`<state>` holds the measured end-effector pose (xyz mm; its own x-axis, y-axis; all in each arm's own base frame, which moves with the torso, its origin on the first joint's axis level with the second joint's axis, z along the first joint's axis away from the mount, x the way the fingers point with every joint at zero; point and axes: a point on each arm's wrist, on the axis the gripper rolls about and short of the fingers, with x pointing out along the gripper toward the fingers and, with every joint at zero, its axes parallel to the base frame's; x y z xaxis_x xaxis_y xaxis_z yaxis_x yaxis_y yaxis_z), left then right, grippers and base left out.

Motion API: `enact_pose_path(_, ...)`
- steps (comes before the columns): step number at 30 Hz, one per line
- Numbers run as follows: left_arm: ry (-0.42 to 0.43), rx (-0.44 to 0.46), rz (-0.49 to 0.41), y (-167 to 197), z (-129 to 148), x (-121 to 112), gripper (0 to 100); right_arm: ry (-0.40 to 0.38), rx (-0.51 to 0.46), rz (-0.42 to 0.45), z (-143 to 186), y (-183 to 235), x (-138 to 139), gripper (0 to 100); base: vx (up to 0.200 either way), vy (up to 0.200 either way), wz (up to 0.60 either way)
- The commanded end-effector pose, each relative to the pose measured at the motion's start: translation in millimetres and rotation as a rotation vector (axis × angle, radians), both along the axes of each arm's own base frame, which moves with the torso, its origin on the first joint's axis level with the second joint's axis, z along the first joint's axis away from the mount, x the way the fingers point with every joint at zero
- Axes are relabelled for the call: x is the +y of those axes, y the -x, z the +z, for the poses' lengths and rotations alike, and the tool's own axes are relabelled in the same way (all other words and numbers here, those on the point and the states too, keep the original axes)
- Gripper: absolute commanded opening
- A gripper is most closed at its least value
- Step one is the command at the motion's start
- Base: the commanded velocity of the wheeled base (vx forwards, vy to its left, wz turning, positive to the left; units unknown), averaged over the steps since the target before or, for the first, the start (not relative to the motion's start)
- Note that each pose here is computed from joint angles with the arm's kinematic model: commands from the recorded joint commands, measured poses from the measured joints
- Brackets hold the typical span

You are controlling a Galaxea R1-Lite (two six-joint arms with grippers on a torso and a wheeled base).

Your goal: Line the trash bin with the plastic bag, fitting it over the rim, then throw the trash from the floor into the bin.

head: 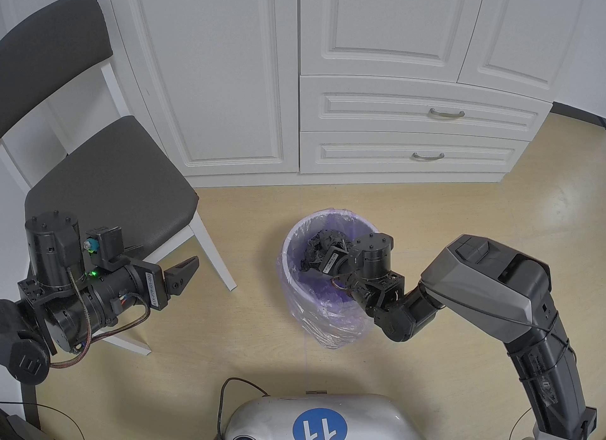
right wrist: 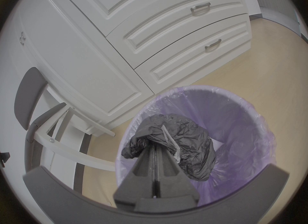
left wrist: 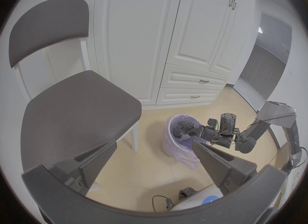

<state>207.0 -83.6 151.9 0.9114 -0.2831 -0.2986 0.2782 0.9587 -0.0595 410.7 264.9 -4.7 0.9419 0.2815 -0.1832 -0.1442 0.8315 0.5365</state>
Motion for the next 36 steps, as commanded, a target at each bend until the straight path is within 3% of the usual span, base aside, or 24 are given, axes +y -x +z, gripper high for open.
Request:
enact_pose_path(1,-0.003,0.009,-0.001,-0.6,-2.7,-0.6,100,0.009,0.015,-0.010,-6.9,-4.0,-5.3,0,0.000,0.000,0.00)
enact_pose_path(23,-0.032,0.021,-0.012,-2.6,-9.1,-2.6,100,0.094,0.147,-0.018,-34.5,-15.1,-1.9,0,0.000,0.000,0.00)
enact_pose_path(36,-0.035,0.027,-0.013,-2.4,-10.5,-2.9,100,0.061,0.102,-0.025,-8.5,-13.4,-0.5,0,0.000,0.000,0.00)
